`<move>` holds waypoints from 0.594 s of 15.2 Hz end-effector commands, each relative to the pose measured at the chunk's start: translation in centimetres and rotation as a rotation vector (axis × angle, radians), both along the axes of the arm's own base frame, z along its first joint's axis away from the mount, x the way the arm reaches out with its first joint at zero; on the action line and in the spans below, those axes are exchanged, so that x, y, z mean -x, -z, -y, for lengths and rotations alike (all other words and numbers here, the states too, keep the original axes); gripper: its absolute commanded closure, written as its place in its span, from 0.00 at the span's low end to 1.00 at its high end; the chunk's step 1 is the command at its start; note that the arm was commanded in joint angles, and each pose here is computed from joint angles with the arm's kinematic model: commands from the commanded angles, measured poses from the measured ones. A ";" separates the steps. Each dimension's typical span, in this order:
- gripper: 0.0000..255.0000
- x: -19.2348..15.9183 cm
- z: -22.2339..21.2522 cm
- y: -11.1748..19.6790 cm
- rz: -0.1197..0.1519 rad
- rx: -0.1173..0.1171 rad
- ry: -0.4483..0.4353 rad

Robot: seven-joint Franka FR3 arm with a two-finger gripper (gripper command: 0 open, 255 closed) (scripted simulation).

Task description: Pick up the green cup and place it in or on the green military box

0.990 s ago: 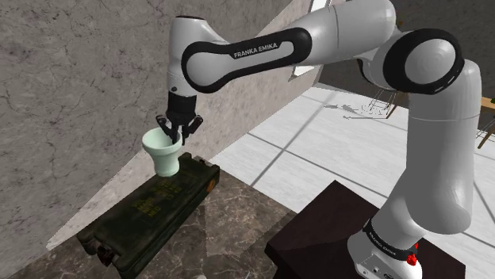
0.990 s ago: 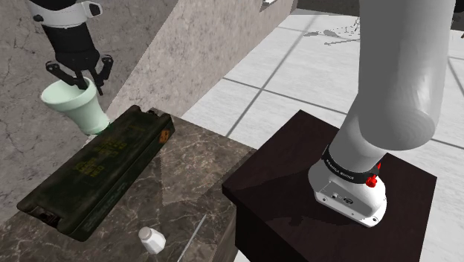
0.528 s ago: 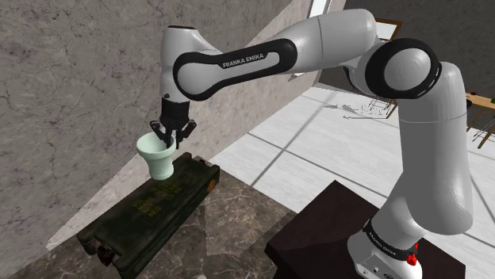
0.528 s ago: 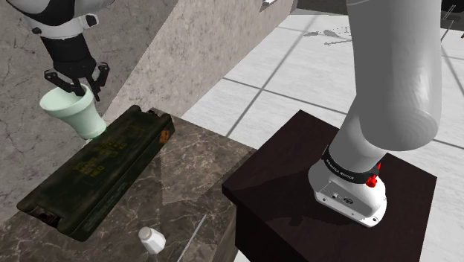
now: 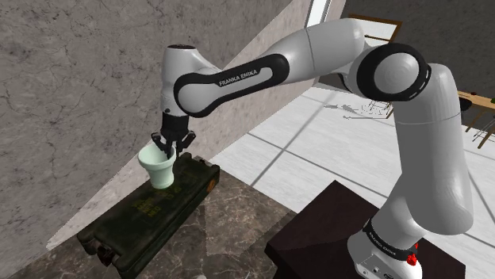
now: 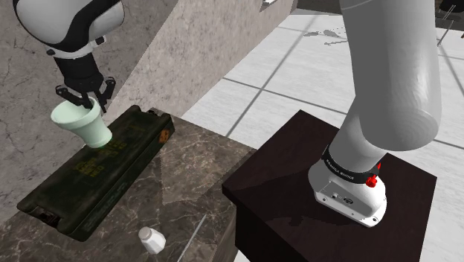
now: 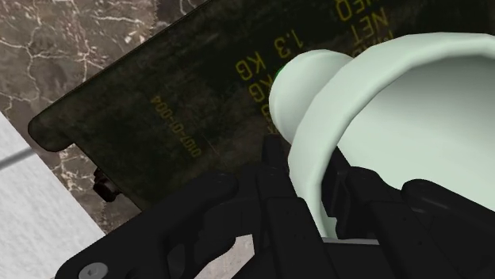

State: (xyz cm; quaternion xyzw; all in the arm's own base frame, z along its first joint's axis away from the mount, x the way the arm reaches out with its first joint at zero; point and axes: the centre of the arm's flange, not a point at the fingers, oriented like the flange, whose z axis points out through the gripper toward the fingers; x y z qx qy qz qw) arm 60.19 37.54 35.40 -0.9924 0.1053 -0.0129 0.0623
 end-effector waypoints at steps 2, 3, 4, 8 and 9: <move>1.00 0.1 0.1 1.5 0.001 -0.001 0.000; 1.00 0.1 0.1 2.0 0.001 -0.001 0.000; 1.00 0.1 0.1 2.5 0.001 -0.001 0.000; 1.00 0.1 0.1 4.5 0.001 -0.001 0.000; 1.00 0.1 0.1 4.5 0.001 -0.001 0.000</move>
